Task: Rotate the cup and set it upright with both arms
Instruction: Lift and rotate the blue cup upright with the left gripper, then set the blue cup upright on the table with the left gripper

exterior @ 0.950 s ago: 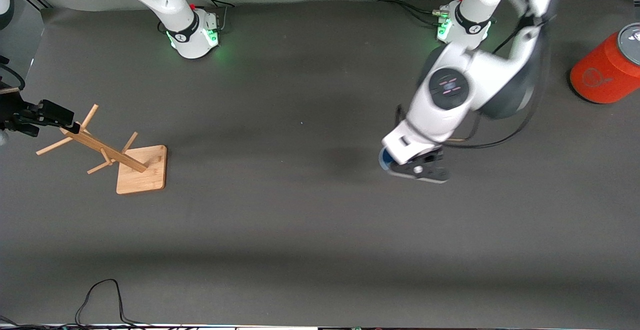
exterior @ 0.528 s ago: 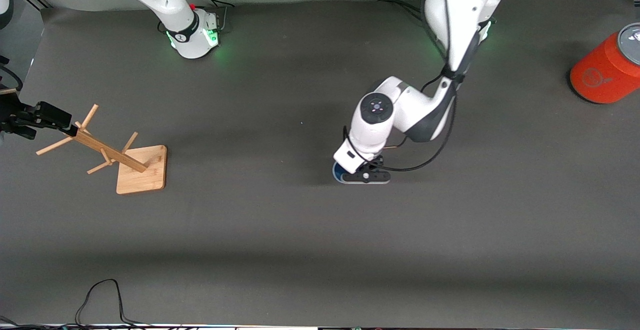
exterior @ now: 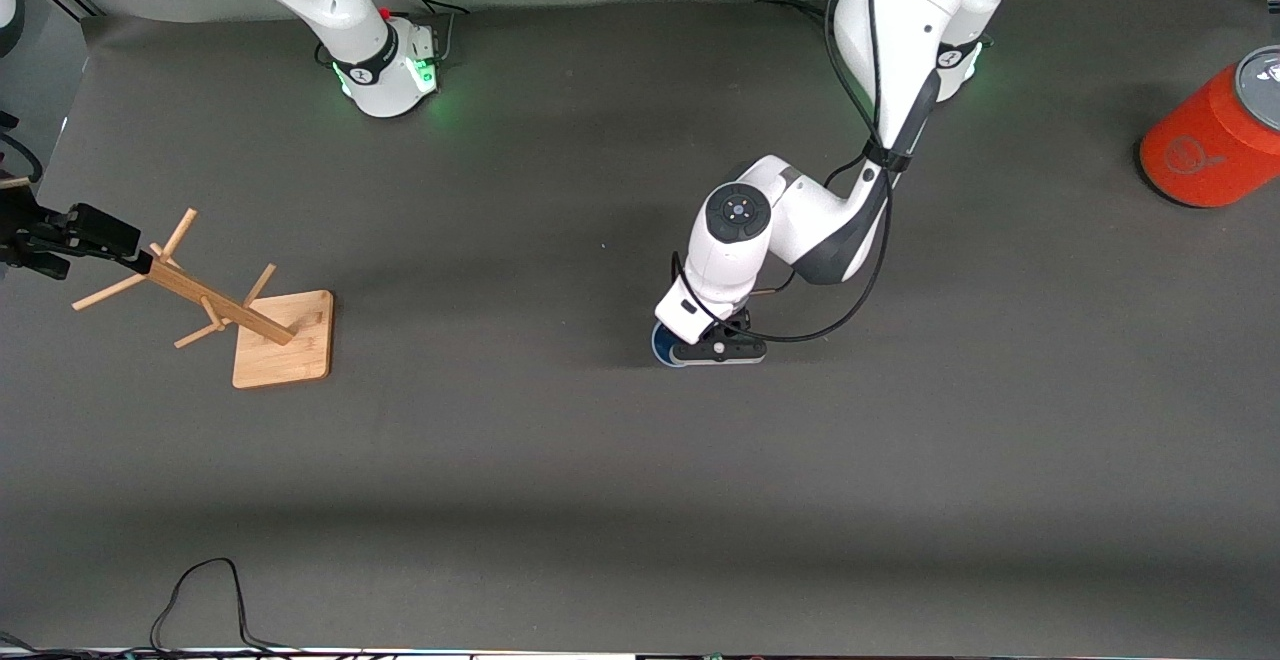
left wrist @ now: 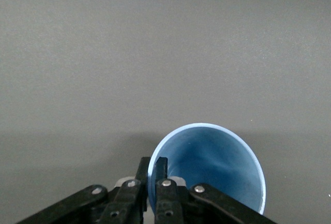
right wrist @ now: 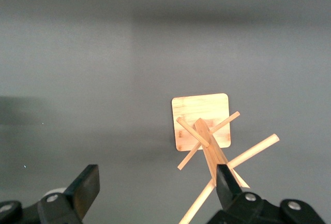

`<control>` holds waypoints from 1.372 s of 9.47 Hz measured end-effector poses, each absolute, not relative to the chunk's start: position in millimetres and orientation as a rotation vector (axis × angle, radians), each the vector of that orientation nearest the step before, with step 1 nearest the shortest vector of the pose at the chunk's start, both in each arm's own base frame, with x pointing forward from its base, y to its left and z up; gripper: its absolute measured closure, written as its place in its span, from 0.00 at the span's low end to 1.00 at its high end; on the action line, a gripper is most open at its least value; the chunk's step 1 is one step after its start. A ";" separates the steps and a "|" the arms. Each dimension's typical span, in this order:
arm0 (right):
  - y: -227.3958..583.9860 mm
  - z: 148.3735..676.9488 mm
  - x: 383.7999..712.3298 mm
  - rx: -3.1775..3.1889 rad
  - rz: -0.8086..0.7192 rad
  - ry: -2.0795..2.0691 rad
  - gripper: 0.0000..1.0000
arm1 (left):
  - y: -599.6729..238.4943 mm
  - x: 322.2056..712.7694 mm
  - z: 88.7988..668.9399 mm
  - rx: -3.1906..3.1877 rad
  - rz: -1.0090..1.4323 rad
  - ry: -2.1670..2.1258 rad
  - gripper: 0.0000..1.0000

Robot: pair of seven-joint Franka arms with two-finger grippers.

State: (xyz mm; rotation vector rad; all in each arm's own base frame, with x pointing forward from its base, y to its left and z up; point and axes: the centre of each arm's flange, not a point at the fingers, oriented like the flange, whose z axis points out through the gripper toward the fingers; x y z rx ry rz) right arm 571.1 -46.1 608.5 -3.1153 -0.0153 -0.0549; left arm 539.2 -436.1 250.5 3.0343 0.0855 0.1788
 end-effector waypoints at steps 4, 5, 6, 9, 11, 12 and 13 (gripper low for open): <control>-46.4 608.3 571.0 -3.115 -0.054 -0.014 0.00 | -434.4 538.0 243.2 3.045 0.163 0.087 0.75; -46.4 608.0 571.0 -3.115 -0.053 -0.014 0.00 | -433.8 537.2 238.8 3.052 0.151 0.087 0.58; -46.4 607.7 571.0 -3.115 -0.052 -0.014 0.00 | -433.2 536.3 238.0 3.062 0.136 0.088 0.39; -46.4 605.7 571.0 -3.115 -0.046 -0.014 0.00 | -433.0 535.7 241.3 3.070 0.125 0.088 0.00; -46.4 604.3 570.9 -3.115 -0.041 -0.014 0.00 | -431.9 534.6 256.0 3.085 0.105 0.090 0.00; -46.4 604.1 570.8 -3.115 -0.041 -0.014 0.00 | -430.5 534.0 268.6 3.096 0.092 0.094 0.00; -46.4 604.0 570.8 -3.115 -0.040 -0.014 0.00 | -428.0 535.0 286.5 3.102 0.090 0.103 0.00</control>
